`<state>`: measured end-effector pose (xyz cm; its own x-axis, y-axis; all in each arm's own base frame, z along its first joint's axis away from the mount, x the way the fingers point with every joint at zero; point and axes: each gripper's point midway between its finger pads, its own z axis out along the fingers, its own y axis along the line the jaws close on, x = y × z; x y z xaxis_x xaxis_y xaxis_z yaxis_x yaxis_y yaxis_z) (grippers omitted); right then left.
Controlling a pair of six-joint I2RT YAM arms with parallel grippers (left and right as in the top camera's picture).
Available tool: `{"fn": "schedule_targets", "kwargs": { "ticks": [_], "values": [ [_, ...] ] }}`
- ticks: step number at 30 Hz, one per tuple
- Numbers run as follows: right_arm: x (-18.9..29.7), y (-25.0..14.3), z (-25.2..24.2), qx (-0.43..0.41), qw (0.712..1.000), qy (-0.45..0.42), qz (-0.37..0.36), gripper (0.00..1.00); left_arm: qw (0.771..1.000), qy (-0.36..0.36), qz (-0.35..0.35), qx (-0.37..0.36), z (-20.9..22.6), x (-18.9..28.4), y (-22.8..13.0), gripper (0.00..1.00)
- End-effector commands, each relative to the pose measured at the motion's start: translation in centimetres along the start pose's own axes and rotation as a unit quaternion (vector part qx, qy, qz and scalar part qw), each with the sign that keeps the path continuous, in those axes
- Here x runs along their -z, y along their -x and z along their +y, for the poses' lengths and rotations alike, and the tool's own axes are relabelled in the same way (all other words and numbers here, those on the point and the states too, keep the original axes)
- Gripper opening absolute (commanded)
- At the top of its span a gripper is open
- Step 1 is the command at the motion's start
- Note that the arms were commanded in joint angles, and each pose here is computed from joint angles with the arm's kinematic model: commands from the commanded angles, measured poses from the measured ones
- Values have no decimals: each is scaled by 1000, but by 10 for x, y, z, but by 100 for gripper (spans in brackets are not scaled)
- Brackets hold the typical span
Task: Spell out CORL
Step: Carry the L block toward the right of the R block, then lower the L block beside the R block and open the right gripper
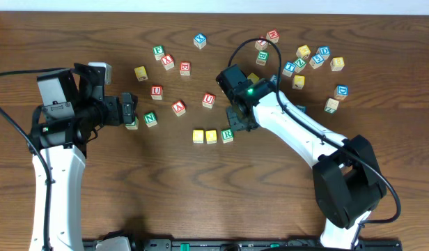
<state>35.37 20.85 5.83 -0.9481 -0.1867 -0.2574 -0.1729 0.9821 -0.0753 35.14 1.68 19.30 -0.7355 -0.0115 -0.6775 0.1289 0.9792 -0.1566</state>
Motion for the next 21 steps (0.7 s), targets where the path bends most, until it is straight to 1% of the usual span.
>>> {"fn": "schedule_targets", "kwargs": {
  "ticks": [1, 3, 6, 10, 21],
  "values": [
    [-19, -15, -4, -24, 1000, -13, 11, 1, 1000, 2, 1, -3, 2, 0, 0, 99],
    [-28, -23, 1, -25, 1000, 3, 16, 1, 1000, 2, 1, -3, 2, 0, 0, 99],
    [-33, -28, 5, -26, 1000, 3, 14, 1, 1000, 2, 1, -3, 2, 0, 0, 99],
    [-32, -29, 8, -19, 1000, -8, 6, 2, 1000, 2, 1, -3, 2, 0, 0, 99],
    [-42, -36, 8, -23, 1000, -6, 4, 3, 1000, 2, 1, -3, 2, 0, 0, 99]
  ]
}}
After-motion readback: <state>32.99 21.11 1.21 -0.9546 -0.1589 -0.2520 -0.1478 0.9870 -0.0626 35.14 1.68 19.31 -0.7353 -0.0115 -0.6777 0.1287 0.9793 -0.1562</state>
